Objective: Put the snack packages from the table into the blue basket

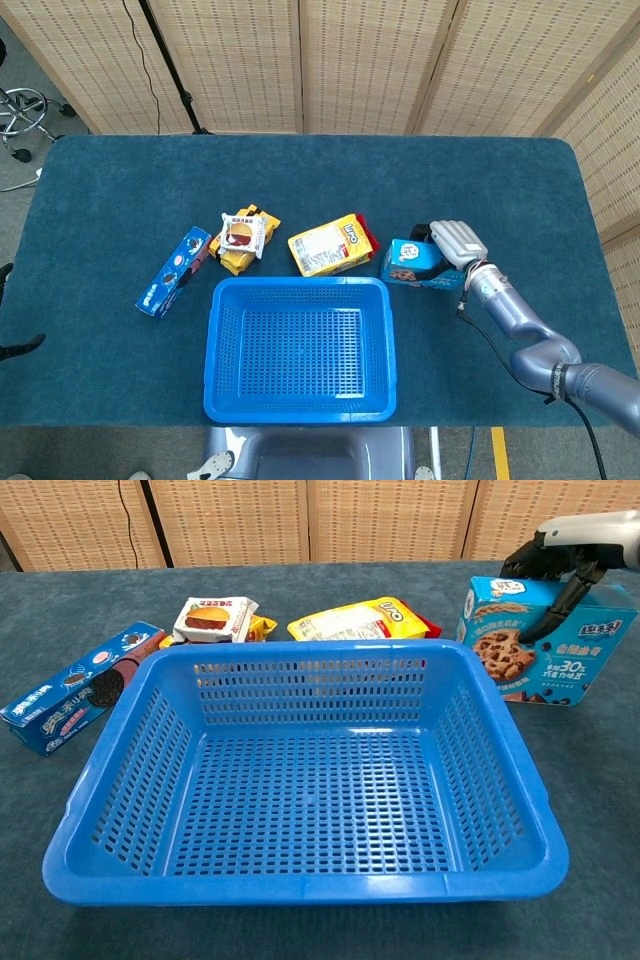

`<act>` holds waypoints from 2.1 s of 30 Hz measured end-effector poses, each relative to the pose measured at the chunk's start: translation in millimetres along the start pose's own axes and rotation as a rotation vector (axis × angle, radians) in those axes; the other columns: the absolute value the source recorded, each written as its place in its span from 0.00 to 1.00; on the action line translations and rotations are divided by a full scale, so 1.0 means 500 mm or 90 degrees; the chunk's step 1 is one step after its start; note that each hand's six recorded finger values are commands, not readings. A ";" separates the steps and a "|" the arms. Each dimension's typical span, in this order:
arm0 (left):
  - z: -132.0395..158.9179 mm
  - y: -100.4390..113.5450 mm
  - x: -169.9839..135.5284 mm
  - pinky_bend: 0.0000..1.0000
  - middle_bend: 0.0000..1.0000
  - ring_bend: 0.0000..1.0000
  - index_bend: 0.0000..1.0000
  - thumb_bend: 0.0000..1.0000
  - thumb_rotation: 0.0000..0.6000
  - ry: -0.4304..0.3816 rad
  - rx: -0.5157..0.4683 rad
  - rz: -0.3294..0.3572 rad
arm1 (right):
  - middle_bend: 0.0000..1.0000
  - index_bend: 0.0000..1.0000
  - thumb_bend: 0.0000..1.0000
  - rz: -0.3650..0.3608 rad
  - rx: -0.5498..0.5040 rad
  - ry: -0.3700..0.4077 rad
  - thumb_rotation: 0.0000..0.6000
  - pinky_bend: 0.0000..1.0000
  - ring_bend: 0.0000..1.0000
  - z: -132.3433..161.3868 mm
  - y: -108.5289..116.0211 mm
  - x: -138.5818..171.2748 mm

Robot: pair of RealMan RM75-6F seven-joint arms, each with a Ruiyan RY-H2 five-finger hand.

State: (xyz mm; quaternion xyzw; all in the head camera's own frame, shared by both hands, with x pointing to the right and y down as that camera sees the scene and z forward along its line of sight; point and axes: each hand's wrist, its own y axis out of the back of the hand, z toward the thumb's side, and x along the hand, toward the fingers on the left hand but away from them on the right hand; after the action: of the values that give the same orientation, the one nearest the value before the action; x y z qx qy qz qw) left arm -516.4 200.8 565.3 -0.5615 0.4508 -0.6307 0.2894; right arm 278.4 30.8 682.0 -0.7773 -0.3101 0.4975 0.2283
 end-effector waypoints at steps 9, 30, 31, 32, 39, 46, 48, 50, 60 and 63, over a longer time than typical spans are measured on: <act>0.005 -0.005 0.004 0.00 0.00 0.00 0.00 0.00 1.00 0.001 0.002 -0.003 | 0.67 0.65 0.33 -0.099 -0.065 0.084 1.00 0.48 0.63 0.017 0.062 0.065; 0.009 -0.012 0.007 0.00 0.00 0.00 0.00 0.00 1.00 -0.005 0.006 -0.010 | 0.67 0.66 0.36 -0.093 -0.182 0.452 1.00 0.48 0.63 0.285 0.028 0.319; 0.007 -0.012 0.007 0.00 0.00 0.00 0.00 0.00 1.00 -0.004 0.005 -0.010 | 0.67 0.66 0.36 -0.087 -0.175 0.454 1.00 0.48 0.63 0.297 0.014 0.315; 0.006 -0.011 0.008 0.00 0.00 0.00 0.00 0.00 1.00 -0.003 0.004 -0.009 | 0.67 0.66 0.36 -0.081 -0.170 0.456 1.00 0.48 0.63 0.308 0.003 0.312; -0.008 -0.010 0.010 0.00 0.00 0.00 0.00 0.00 1.00 0.006 -0.003 -0.012 | 0.65 0.63 0.36 -0.064 -0.096 0.458 1.00 0.47 0.61 0.365 -0.076 0.278; -0.015 -0.010 0.012 0.00 0.00 0.00 0.00 0.00 1.00 0.010 -0.005 -0.014 | 0.00 0.00 0.00 0.004 -0.021 0.456 1.00 0.13 0.00 0.378 -0.140 0.271; -0.015 -0.012 0.012 0.00 0.00 0.00 0.00 0.00 1.00 0.008 -0.004 -0.015 | 0.00 0.00 0.00 0.021 -0.007 0.446 1.00 0.06 0.00 0.371 -0.142 0.269; -0.012 -0.013 0.013 0.00 0.00 0.00 0.00 0.00 1.00 0.005 -0.004 -0.016 | 0.00 0.00 0.00 0.022 -0.002 0.438 1.00 0.05 0.00 0.366 -0.137 0.268; 0.016 -0.015 0.027 0.00 0.00 0.00 0.00 0.00 1.00 -0.031 -0.006 -0.014 | 0.00 0.00 0.00 -0.050 -0.020 0.404 1.00 0.05 0.00 0.315 -0.053 0.287; 0.029 -0.017 0.038 0.00 0.00 0.00 0.00 0.00 1.00 -0.045 -0.010 -0.018 | 0.00 0.00 0.00 -0.092 -0.003 0.380 1.00 0.04 0.00 0.275 -0.019 0.290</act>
State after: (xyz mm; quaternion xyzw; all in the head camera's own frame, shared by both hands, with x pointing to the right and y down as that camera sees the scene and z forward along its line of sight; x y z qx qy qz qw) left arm -505.1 184.4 580.8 -0.5919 0.4372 -0.6110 0.2919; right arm 195.3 147.0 541.6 -0.8655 -0.2850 0.2290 0.3423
